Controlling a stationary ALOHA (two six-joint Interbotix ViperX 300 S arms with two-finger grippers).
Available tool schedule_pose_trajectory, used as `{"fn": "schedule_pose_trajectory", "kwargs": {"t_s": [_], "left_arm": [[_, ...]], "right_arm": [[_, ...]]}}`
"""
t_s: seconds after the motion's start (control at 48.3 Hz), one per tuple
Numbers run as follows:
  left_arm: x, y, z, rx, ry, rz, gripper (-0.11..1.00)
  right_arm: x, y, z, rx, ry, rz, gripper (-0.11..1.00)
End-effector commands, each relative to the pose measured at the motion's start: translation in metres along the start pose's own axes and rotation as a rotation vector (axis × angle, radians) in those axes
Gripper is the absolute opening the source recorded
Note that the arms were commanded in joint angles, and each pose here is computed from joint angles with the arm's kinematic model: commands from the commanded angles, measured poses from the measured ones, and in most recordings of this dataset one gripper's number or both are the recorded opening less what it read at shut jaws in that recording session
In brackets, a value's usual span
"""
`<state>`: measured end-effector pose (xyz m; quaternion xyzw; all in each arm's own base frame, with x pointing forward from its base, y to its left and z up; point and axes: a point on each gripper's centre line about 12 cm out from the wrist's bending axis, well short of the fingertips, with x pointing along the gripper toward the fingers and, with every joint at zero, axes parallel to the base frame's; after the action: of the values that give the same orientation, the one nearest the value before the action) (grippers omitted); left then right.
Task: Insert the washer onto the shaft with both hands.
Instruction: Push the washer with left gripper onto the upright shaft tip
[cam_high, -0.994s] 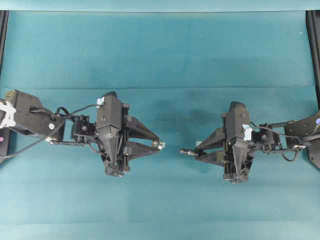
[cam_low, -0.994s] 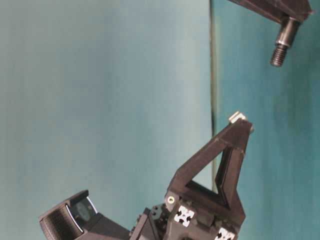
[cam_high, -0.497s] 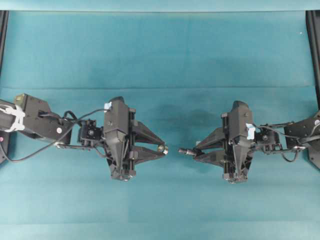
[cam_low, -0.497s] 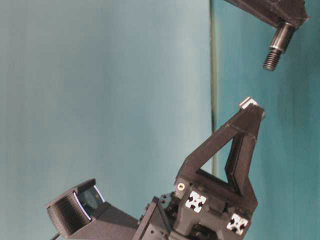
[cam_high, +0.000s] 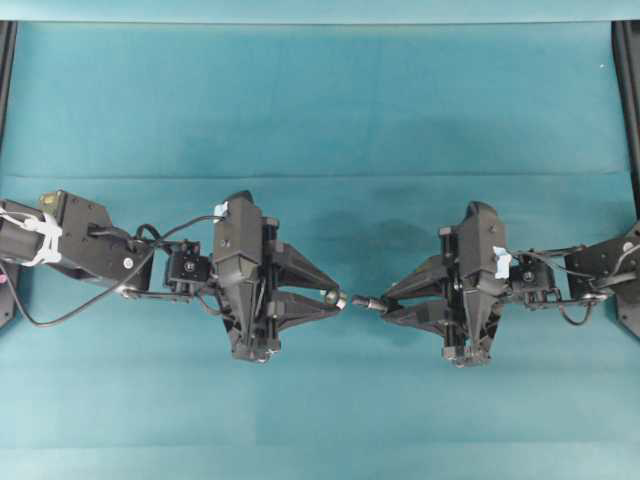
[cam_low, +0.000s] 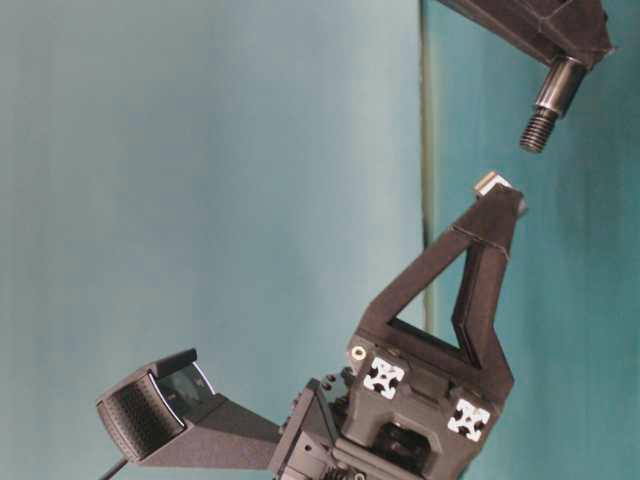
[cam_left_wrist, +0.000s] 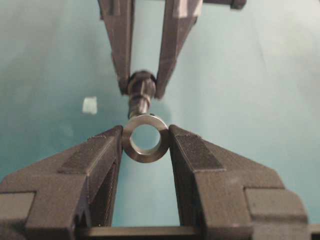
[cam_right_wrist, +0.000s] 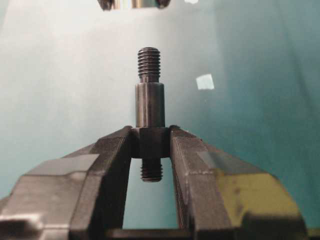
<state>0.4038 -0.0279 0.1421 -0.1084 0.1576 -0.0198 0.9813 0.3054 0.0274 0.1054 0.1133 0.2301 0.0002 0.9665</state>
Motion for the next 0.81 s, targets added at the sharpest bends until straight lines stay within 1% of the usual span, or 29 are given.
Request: {"fn": "schedule_pose_trajectory", "kwargs": {"t_s": [0.0, 0.497, 0.787], "left_arm": [[0.002, -0.002, 0.006, 0.000, -0.023, -0.009, 0.36], [0.019, -0.002, 0.004, 0.000, -0.023, -0.009, 0.36], [0.021, -0.001, 0.003, 0.000, -0.016, -0.007, 0.36]], "right_arm": [[0.002, 0.003, 0.007, 0.016, -0.034, 0.011, 0.00], [0.003, 0.007, 0.011, 0.022, -0.060, 0.026, 0.00], [0.003, 0.007, 0.012, 0.022, -0.066, 0.028, 0.00]]}}
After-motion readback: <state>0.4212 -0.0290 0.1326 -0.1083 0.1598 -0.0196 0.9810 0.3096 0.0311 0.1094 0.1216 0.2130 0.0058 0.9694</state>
